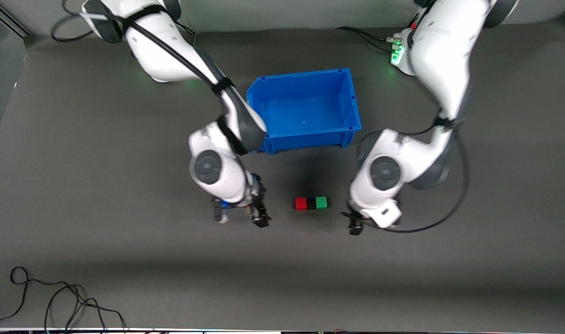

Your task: Attach green and red cubes to black cube

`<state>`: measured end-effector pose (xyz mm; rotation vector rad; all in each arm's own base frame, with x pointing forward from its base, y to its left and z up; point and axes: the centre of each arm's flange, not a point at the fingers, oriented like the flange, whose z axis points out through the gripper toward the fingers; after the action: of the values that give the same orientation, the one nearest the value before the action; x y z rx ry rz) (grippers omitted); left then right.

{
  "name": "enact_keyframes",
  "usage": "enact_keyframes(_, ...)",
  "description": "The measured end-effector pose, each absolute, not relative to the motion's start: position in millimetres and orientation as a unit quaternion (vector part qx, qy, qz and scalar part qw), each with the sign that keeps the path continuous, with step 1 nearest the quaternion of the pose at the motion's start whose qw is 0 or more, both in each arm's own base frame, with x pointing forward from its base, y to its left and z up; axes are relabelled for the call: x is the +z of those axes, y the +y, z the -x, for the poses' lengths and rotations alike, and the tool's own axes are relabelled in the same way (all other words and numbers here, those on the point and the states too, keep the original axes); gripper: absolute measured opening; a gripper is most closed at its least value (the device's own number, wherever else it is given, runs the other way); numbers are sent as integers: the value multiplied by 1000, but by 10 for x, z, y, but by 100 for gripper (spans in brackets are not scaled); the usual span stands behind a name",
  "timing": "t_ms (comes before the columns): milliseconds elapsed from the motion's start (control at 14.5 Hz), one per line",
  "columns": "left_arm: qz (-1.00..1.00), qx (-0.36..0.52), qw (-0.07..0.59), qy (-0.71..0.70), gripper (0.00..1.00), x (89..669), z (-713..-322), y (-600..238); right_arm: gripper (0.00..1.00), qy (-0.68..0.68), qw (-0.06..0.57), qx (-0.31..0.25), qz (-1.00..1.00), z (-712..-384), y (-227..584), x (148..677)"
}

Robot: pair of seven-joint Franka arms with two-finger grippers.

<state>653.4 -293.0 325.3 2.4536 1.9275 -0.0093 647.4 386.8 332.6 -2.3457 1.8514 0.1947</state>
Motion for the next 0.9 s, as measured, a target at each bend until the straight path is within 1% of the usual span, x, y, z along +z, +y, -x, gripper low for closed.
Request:
enact_keyframes(138, -845, -20, -4, 534, 100, 3688, -6529, -2555, 100, 585, 56, 67, 807, -6493, 3502, 3816)
enact_keyframes(345, -906, -31, -1, 422, 100, 4078, -6532, -2022, 100, 529, 37, 61, 846, -6401, 2947, 4447)
enact_keyframes(621, -967, -61, -8, 248, 100, 4277, -6483, -1283, 100, 433, -9, 22, 901, -6140, 2289, 5149)
enact_keyframes(897, -987, -83, 0, 139, 100, 4407, -6455, -625, 100, 319, -15, 0, 948, -5843, 1564, 5670)
